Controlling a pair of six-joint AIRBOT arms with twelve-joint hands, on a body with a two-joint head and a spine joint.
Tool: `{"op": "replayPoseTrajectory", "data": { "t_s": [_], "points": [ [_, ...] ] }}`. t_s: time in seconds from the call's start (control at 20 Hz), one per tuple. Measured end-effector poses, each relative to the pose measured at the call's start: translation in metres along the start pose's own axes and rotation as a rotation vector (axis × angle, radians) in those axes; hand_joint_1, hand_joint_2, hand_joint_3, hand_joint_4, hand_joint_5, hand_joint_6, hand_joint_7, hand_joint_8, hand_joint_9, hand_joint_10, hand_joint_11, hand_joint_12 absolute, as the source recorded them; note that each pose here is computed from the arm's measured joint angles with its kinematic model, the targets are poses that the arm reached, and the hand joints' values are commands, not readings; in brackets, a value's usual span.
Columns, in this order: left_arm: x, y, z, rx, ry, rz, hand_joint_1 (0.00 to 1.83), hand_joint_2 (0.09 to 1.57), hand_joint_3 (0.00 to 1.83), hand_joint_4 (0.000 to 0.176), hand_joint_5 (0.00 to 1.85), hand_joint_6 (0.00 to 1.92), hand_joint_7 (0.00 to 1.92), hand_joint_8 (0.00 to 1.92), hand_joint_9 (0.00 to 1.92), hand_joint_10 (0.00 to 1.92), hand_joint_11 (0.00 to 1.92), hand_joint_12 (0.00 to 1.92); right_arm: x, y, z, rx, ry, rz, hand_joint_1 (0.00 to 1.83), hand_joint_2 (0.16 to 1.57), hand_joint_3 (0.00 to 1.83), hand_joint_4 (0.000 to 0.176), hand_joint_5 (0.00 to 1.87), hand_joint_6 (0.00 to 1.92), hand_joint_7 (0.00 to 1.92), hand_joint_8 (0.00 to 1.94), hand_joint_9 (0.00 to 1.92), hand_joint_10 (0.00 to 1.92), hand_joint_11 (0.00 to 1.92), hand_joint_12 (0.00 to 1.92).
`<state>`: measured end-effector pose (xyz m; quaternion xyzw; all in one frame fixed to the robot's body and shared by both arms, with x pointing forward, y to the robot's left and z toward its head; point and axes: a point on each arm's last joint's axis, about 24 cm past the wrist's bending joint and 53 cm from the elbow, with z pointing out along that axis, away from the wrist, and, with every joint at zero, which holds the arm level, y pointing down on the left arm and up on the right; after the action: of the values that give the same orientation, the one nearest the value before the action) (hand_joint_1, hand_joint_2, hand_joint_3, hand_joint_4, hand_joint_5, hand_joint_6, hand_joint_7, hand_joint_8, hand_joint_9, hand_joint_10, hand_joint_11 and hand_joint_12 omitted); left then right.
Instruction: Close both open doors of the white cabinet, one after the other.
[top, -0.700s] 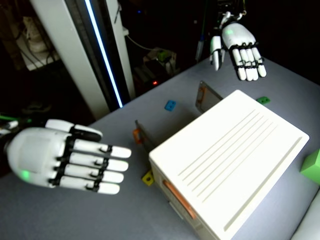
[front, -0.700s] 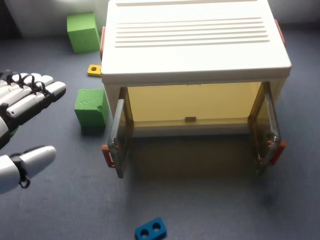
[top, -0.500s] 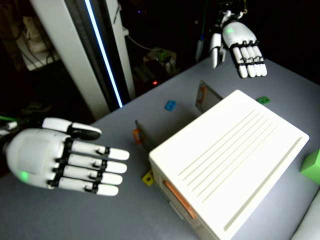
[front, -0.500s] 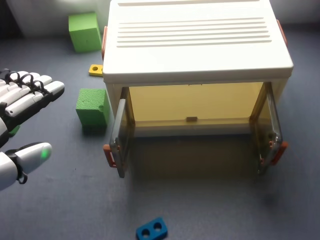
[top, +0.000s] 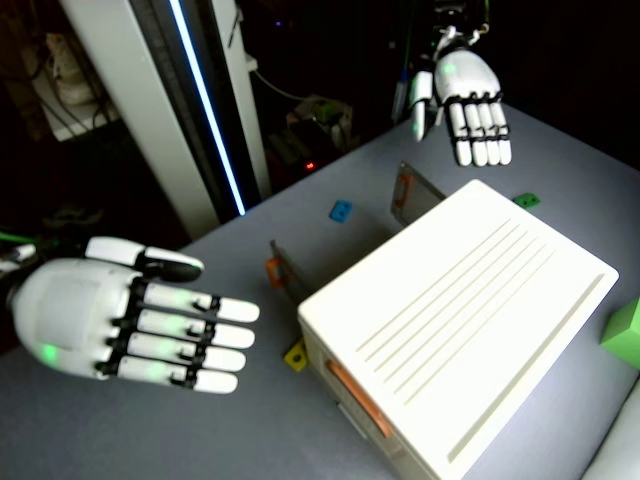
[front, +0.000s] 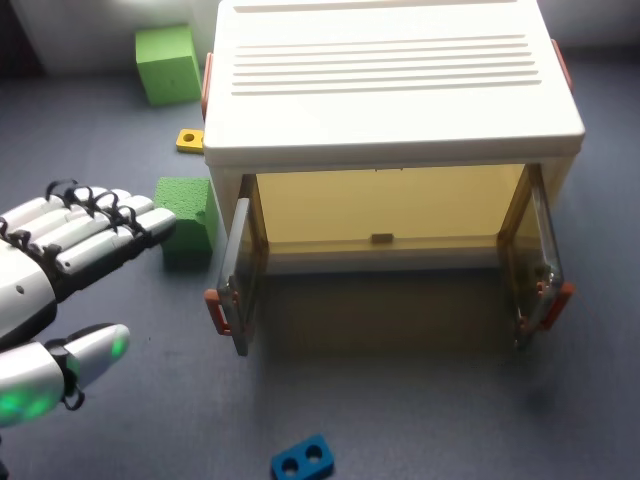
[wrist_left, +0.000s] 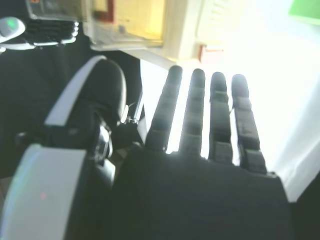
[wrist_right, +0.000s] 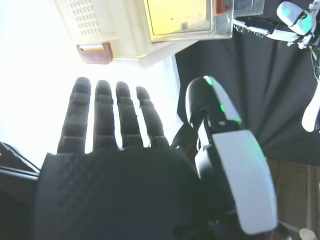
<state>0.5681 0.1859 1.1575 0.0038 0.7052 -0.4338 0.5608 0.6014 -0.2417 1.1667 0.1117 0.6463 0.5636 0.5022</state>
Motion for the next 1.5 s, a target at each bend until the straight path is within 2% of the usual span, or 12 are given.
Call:
{"op": "replayPoseTrajectory", "data": {
  "t_s": [0.05,0.35,0.45,0.55,0.65,0.7,1.0,1.1,1.25,1.35,1.45,1.5],
  "points": [
    [0.003,-0.001,0.001,0.005,0.011,-0.005,0.0,1.57,0.23,0.0,0.01,0.0,0.01,0.0,0.06,0.01,0.0,0.42,0.0,0.0,0.0,0.001,0.0,0.0,0.17,1.53,0.0,0.0,0.01,0.0,0.0,0.0,0.0,0.0,0.01,0.0],
    [0.016,-0.01,0.011,0.049,0.055,-0.027,0.0,1.57,0.24,0.0,0.01,0.0,0.01,0.0,0.04,0.0,0.0,0.29,0.0,-0.003,0.0,0.007,0.002,-0.004,0.17,1.53,0.0,0.0,0.02,0.0,0.0,0.0,0.0,0.0,0.0,0.0],
    [0.019,-0.015,0.015,0.074,0.075,-0.019,0.0,1.57,0.25,0.0,0.02,0.0,0.0,0.0,0.01,0.0,0.0,0.22,0.0,-0.003,0.0,0.007,0.002,-0.003,0.16,1.53,0.0,0.0,0.02,0.0,0.0,0.0,0.0,0.0,0.0,0.0],
    [0.022,-0.018,0.02,0.082,0.079,-0.038,0.0,1.57,0.22,0.0,0.01,0.0,0.0,0.0,0.0,0.0,0.0,0.19,0.0,-0.003,0.0,0.007,0.003,-0.003,0.14,1.53,0.0,0.0,0.02,0.0,0.0,0.0,0.0,0.0,0.0,0.0],
    [0.027,-0.025,0.023,0.116,0.109,-0.024,0.0,1.57,0.23,0.0,0.04,0.0,0.0,0.0,0.02,0.0,0.0,0.22,0.0,-0.004,0.0,0.008,0.002,-0.003,0.16,1.52,0.0,0.0,0.03,0.0,0.0,0.0,0.0,0.0,0.0,0.0],
    [0.03,-0.027,0.026,0.12,0.12,-0.034,0.0,1.57,0.21,0.0,0.05,0.0,0.0,0.0,0.02,0.0,0.0,0.26,0.001,-0.004,0.0,0.007,0.002,-0.001,0.17,1.53,0.0,0.0,0.03,0.0,0.01,0.0,0.0,0.0,0.0,0.0],
    [0.039,-0.033,0.033,0.144,0.158,-0.033,0.0,1.57,0.14,0.0,0.02,0.0,0.0,0.0,0.01,0.0,0.0,0.17,0.0,-0.004,0.0,0.008,0.002,-0.004,0.15,1.53,0.0,0.0,0.03,0.0,0.01,0.0,0.0,0.0,0.01,0.0],
    [0.039,-0.034,0.035,0.149,0.153,-0.036,0.0,1.57,0.14,0.0,0.02,0.0,0.0,0.0,0.02,0.0,0.04,0.18,0.0,-0.004,0.0,0.009,0.003,-0.004,0.15,1.52,0.0,0.0,0.03,0.0,0.0,0.0,0.0,0.0,0.0,0.0],
    [0.043,-0.038,0.036,0.164,0.164,-0.035,0.0,1.57,0.12,0.0,0.09,0.0,0.03,0.0,0.08,0.0,0.01,0.5,0.0,-0.005,0.0,0.01,0.003,-0.004,0.13,1.52,0.0,0.0,0.03,0.0,0.0,0.0,0.0,0.0,0.01,0.0],
    [0.044,-0.042,0.041,0.177,0.162,-0.038,0.0,1.57,0.14,0.0,0.07,0.0,0.0,0.0,0.04,0.0,0.0,0.43,0.0,-0.005,0.0,0.012,0.003,-0.004,0.15,1.51,0.0,0.0,0.04,0.0,0.0,0.0,0.0,0.0,0.01,0.0],
    [0.041,-0.048,0.045,0.202,0.158,-0.035,0.0,1.57,0.18,0.0,0.05,0.0,0.0,0.0,0.02,0.0,0.0,0.48,0.0,-0.005,0.0,0.009,0.003,-0.005,0.2,1.51,0.0,0.0,0.04,0.0,0.0,0.0,0.0,0.0,0.0,0.0],
    [0.041,-0.05,0.049,0.208,0.153,-0.039,0.0,1.57,0.17,0.0,0.02,0.0,0.0,0.0,0.0,0.0,0.0,0.41,0.0,-0.006,0.0,0.013,0.003,-0.004,0.21,1.51,0.0,0.0,0.04,0.0,0.0,0.0,0.0,0.0,0.0,0.0]
  ]
}}
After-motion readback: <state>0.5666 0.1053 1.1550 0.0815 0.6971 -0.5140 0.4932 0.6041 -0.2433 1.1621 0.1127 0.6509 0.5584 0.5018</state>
